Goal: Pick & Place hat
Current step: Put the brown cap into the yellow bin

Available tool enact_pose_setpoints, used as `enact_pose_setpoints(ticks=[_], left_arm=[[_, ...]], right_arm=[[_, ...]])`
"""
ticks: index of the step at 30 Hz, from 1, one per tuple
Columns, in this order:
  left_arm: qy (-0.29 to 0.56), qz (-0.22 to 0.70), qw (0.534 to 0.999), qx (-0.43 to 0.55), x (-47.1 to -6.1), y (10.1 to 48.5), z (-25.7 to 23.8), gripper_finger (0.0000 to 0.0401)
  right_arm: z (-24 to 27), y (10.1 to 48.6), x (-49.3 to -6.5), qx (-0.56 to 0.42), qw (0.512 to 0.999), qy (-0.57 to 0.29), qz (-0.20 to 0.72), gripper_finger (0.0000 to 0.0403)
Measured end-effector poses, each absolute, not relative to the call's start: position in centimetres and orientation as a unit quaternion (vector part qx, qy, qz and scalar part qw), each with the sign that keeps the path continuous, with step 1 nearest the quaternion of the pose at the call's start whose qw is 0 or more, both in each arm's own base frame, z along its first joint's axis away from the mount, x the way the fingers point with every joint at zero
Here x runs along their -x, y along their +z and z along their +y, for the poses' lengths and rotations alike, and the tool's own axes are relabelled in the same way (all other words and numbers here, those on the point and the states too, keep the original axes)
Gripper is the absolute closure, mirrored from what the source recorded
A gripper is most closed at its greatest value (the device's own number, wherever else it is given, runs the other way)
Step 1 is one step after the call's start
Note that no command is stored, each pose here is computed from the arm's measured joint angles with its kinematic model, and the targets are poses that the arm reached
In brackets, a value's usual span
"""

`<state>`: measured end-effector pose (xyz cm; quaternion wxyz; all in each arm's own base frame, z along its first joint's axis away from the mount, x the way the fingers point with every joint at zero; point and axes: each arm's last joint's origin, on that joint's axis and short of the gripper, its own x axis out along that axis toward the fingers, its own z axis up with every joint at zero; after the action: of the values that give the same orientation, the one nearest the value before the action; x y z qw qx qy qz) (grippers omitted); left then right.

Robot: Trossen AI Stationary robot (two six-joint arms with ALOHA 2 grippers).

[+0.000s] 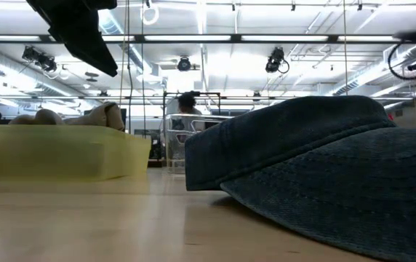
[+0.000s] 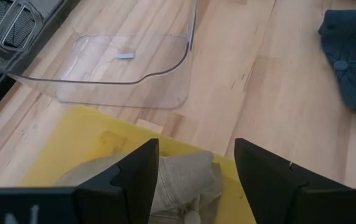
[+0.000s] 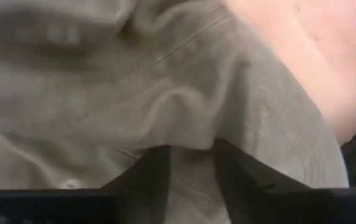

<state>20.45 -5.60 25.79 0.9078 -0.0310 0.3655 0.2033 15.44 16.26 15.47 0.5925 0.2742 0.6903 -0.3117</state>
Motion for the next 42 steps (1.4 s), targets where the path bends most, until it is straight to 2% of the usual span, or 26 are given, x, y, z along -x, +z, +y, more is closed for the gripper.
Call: enact_pose_setpoints(ticks=[4, 6, 13, 21, 28, 32, 37, 42], left_arm=[[0.203, 0.366, 0.908, 0.031, -20.4, 25.8, -5.6, 0.0188], [0.203, 0.365, 0.908, 0.031, -20.4, 25.8, -5.6, 0.0188], [0.203, 0.365, 0.908, 0.031, -20.5, 25.8, -5.6, 0.0188], [0.201, 0.353, 0.913, 0.038, -20.7, 26.0, -5.7, 0.0188], [0.198, 0.347, 0.916, 0.039, -20.8, 26.1, -5.7, 0.0188], [0.180, 0.316, 0.930, 0.040, -21.4, 26.6, -6.0, 0.0188], [0.106, 0.239, 0.964, 0.051, -22.7, 28.2, -6.8, 0.0188], [0.080, 0.170, 0.982, 0.028, -24.3, 29.0, -7.3, 0.0188]], right_arm=[[16.0, 15.1, -15.3, -0.261, 0.599, -0.305, 0.692, 0.0369], [16.1, 15.3, -15.5, -0.264, 0.601, -0.301, 0.692, 0.0392], [17.2, 17.2, -16.8, -0.261, 0.628, -0.254, 0.688, 0.0399], [18.1, 20.6, -18.5, -0.212, 0.712, -0.213, 0.634, 0.0401], [18.6, 20.9, -19.0, -0.193, 0.738, -0.165, 0.625, 0.0402], [17.9, 21.0, -19.7, -0.140, 0.769, -0.153, 0.605, 0.0402], [16.3, 21.3, -22.0, -0.043, 0.841, -0.161, 0.515, 0.0403], [14.2, 21.9, -25.0, 0.053, 0.874, -0.139, 0.462, 0.0403]])
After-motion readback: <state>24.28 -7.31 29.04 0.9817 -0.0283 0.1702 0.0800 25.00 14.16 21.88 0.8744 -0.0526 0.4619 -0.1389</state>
